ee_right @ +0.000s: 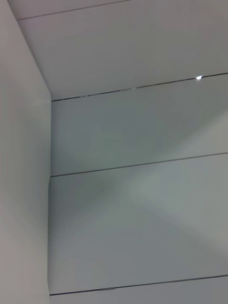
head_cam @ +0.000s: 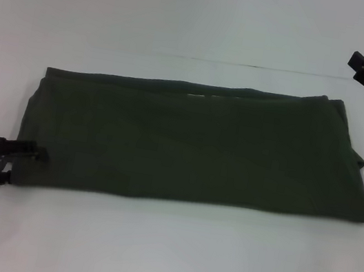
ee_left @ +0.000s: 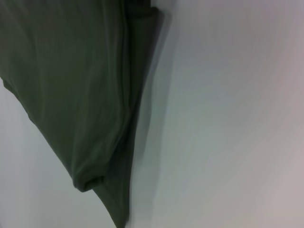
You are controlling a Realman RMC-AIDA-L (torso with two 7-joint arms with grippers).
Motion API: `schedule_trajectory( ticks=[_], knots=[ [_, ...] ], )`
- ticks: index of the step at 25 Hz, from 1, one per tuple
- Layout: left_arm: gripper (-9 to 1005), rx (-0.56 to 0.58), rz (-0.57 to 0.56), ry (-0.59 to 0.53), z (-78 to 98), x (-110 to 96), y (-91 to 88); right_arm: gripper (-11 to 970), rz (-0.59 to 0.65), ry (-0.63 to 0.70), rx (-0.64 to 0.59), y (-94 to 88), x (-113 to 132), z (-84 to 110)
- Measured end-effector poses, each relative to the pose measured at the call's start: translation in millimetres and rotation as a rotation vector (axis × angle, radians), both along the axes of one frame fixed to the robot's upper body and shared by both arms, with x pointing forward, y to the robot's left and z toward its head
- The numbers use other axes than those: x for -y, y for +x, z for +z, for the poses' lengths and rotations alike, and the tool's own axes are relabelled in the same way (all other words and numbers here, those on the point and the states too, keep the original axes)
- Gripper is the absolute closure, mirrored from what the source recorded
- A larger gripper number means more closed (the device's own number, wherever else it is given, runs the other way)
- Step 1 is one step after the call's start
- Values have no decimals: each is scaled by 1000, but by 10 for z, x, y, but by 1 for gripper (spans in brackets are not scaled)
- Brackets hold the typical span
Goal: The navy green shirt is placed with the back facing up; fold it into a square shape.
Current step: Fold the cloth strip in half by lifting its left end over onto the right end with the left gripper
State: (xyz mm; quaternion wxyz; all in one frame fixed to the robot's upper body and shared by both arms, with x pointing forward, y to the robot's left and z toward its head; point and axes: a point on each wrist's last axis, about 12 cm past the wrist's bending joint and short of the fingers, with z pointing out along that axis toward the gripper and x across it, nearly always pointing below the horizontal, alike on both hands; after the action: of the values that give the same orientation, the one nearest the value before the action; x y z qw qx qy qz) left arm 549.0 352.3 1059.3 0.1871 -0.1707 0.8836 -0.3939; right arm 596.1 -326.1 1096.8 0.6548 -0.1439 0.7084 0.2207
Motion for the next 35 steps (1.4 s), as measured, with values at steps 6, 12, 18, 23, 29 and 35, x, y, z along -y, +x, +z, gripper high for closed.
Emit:
schedule_trajectory(
  ticks=[6,12,18,23,29,35],
  knots=[
    [119,2,-7,-6,21,25,25,34,-1,1,1,1,2,3],
    [119,8,-19,-10,40,85,88,35,5,4,5,-5,-2,6],
    [120,8,-37,-1,55,121,123,34,13,12,14,-14,-7,19],
    [120,6,-35,-2,58,117,124,35,10,16,14,-23,4,16],
    [120,8,-32,2,64,107,132,35,9,17,13,-28,2,11],
    [119,14,-19,14,62,95,152,34,9,18,12,-30,1,9]
  ],
)
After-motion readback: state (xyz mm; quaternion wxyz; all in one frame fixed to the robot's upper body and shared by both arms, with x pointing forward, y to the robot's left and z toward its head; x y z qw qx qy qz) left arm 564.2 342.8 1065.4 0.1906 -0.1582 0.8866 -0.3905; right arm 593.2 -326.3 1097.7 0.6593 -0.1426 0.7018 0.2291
